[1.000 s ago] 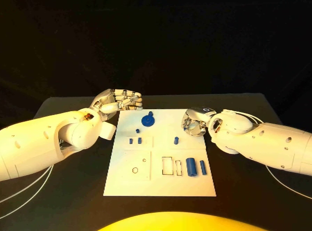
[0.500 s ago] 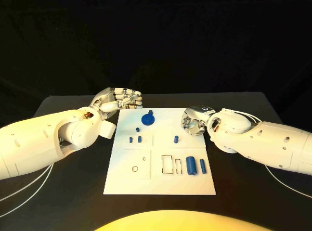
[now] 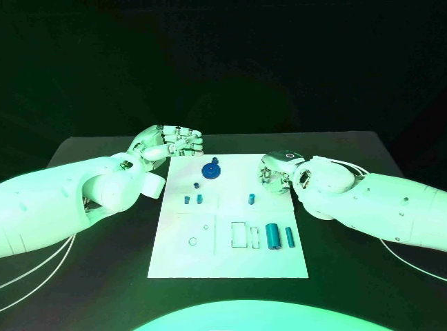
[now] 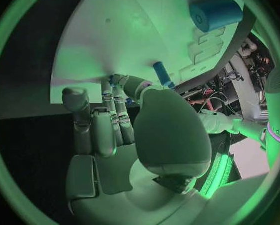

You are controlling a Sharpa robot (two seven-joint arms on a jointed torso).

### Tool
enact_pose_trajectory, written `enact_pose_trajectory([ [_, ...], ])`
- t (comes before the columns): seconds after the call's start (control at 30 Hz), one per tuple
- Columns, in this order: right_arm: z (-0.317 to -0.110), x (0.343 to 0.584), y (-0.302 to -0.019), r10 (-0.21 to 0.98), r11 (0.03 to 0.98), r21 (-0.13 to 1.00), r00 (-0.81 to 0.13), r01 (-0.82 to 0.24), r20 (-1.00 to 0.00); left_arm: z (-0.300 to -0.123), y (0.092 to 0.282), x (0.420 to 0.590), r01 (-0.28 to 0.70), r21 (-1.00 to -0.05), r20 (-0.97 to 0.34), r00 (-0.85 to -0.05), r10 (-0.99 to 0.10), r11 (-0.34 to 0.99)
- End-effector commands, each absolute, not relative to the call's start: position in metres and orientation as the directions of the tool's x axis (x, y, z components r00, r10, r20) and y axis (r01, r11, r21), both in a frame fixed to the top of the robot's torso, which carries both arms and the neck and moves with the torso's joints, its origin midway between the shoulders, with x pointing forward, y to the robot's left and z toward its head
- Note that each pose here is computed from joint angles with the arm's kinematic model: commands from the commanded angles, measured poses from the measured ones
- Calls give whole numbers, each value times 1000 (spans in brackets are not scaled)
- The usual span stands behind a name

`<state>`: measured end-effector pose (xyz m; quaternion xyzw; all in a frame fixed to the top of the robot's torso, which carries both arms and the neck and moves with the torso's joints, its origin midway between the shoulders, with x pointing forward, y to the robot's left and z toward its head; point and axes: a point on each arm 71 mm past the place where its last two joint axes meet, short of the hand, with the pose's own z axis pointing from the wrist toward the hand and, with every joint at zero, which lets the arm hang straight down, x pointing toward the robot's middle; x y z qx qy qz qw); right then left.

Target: Assemble the parts on the task board

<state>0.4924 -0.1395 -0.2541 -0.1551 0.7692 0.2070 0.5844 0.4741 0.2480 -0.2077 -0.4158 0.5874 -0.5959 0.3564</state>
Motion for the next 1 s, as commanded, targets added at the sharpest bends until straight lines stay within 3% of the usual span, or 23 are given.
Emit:
enact_pose_trajectory([
  [0.03,-267,488,-140,-72,880,84,-306,-468,-949,-207,246,473,-63,-996,83,-412,-907,-62],
  [0.6,-276,482,-137,-169,875,21,-345,-484,-923,-207,246,473,-66,-996,77,-410,-909,-55],
  [1.0,-270,484,-137,-115,878,32,-275,-477,-954,-207,245,473,-65,-997,73,-410,-909,-51],
])
